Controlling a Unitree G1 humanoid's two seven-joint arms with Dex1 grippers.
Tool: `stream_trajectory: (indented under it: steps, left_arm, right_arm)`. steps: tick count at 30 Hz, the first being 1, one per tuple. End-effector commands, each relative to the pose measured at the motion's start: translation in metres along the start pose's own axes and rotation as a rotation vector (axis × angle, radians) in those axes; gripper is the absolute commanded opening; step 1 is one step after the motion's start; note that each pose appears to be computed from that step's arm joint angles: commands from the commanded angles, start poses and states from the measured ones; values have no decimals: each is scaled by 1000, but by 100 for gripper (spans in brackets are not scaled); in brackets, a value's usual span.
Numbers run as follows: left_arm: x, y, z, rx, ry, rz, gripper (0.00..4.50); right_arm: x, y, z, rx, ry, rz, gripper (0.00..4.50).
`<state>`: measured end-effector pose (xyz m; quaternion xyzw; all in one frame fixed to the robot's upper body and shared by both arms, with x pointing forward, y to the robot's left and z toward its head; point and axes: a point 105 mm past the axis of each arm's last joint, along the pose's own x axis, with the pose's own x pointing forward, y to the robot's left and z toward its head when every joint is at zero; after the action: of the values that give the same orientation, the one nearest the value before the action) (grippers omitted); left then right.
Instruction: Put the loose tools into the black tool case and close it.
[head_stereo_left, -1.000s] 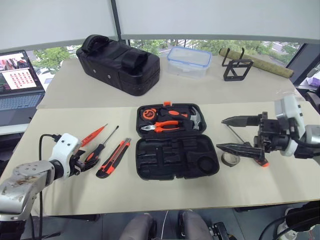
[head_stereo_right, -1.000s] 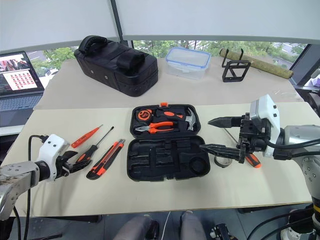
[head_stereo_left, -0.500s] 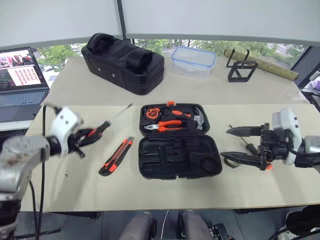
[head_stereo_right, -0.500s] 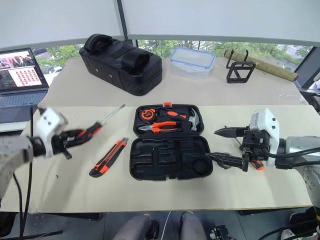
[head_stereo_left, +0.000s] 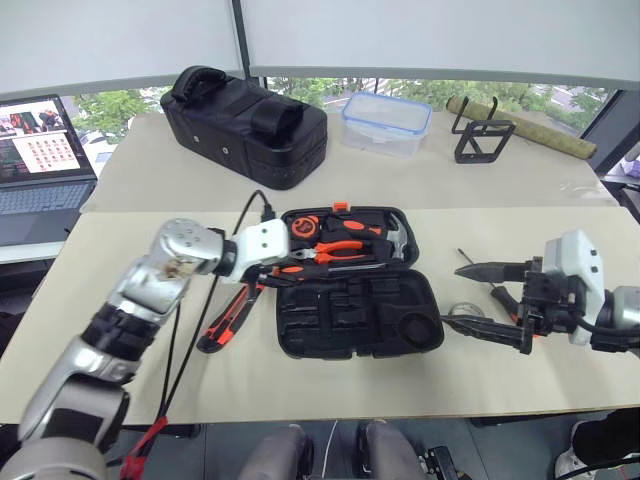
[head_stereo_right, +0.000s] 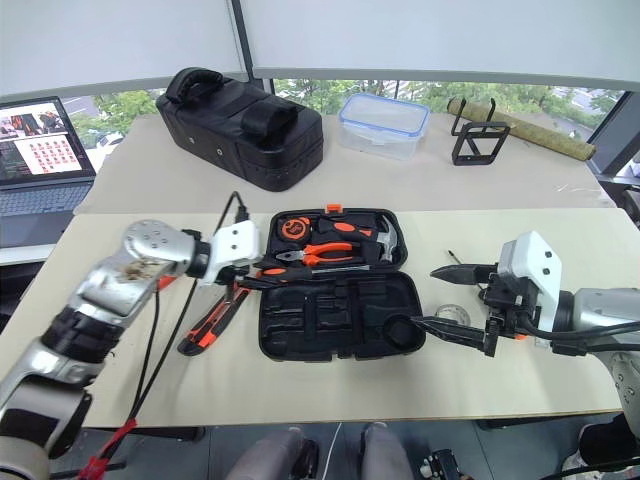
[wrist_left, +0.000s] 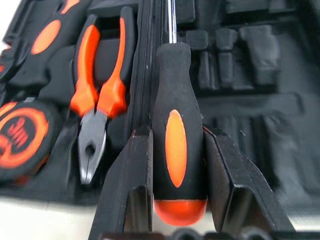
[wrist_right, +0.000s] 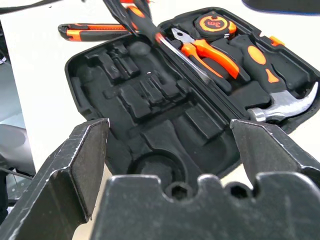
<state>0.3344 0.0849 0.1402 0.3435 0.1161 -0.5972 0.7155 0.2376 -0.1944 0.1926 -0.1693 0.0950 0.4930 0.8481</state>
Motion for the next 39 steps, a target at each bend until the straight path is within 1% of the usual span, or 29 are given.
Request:
stream_trajectory:
  steps: [1,4,8,13,15,16,17,19,20,21,22,23,25,27,28,29,32,37,39]
  left_arm:
    - [3,-1,4,44,23,-18,90]
    - [10,-3,1,32,57,-10,90]
    - [14,5,-3,4,99,53,90]
    - [14,5,-3,10,101,48,90]
    - [13,6,2,17,83,53,90]
    - [12,7,5,18,71,57,193]
    - [11,9,10,22,58,62,218]
    - [8,11,19,26,30,70,288]
    - [7,12,28,31,-2,70,326]
    - [6,12,35,36,-32,61,262]
    - [6,11,39,39,-50,54,245]
    - [6,11,43,43,-60,47,199]
    - [8,7,48,26,-88,18,125]
    - [13,4,46,38,-75,-3,56]
    - [16,3,44,48,-63,-8,13]
    - [18,3,42,56,-55,-11,4]
    - [26,2,36,45,-35,-25,4]
    - [43,5,10,54,106,-11,4]
    - [50,4,4,70,129,-14,4]
  right_arm:
    - [-4,0,10,-25,-26,-31,450]
    - [-4,0,10,-21,-31,-42,450]
    - [-1,1,12,-20,-40,-40,450]
    - [1,1,14,-18,-46,-38,450]
    - [2,1,15,-16,-50,-32,450]
    - [2,2,15,-14,-52,-29,450]
    - [3,3,15,-12,-54,-24,450]
    - [3,4,16,-8,-57,-15,450]
    - [4,4,16,-5,-59,-12,450]
    - [4,5,16,-3,-59,-11,450]
    - [4,5,16,-2,-60,-10,450]
    - [4,5,16,0,-60,-10,450]
    - [4,5,16,2,-60,-10,450]
    - [4,5,16,4,-60,-11,450]
    - [4,5,15,5,-60,-12,450]
    - [4,4,15,6,-60,-13,450]
    - [3,4,14,9,-57,-24,450]
    - [-1,4,12,25,-51,-43,450]
    - [-2,5,10,32,-47,-50,450]
